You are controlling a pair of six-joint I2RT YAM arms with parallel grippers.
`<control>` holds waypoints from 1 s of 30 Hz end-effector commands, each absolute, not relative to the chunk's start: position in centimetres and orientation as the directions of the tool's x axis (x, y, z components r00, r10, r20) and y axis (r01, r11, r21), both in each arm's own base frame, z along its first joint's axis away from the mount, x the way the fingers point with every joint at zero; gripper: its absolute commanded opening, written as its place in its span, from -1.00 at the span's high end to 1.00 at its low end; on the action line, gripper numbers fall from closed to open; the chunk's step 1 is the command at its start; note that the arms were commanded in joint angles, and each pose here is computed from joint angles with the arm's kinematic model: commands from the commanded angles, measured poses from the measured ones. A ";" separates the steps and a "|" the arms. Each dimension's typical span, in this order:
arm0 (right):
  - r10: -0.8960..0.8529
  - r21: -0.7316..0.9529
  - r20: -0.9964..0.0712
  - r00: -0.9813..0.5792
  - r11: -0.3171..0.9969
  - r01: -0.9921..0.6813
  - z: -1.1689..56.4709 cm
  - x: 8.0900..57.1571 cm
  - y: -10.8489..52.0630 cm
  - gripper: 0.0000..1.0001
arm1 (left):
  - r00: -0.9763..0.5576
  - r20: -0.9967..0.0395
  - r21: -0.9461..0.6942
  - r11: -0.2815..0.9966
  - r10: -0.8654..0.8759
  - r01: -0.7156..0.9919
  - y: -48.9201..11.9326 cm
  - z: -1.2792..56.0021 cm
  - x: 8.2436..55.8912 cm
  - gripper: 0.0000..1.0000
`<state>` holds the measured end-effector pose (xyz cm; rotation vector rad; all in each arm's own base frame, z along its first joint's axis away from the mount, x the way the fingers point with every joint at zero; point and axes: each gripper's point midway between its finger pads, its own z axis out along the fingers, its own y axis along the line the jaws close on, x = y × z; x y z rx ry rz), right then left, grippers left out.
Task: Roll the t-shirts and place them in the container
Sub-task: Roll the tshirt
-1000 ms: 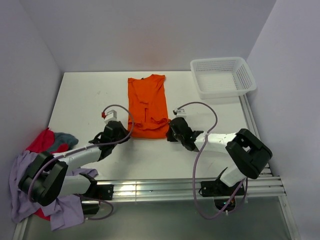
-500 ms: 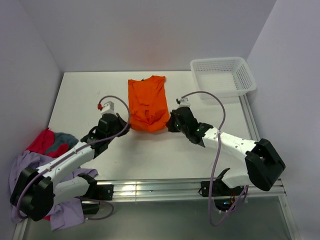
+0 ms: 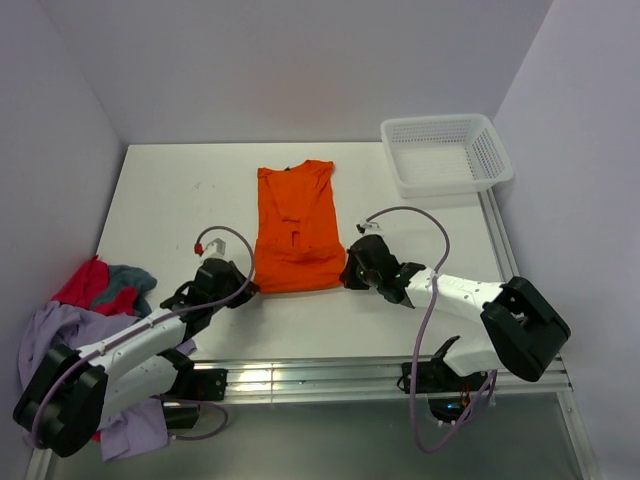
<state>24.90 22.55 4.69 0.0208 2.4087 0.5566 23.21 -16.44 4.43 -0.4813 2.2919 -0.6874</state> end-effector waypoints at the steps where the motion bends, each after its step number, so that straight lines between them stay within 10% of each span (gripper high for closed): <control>1: 0.174 0.407 -0.631 -0.756 0.904 -0.131 5.9 25.8 22.6 1.00 | -0.655 -0.535 -0.614 0.778 -0.534 -0.133 -16.5 6.7 24.4 0.99; 15: 0.207 0.402 -0.758 -0.618 0.895 -0.194 17.5 30.9 23.6 1.00 | -0.542 -0.665 -0.586 0.809 -0.513 -0.047 -16.9 18.2 28.9 0.99; 30: 0.247 0.475 -0.591 -0.768 0.876 -0.084 4.8 23.7 20.1 1.00 | -0.713 -0.446 -0.647 0.746 -0.541 -0.161 -17.0 3.9 21.3 0.99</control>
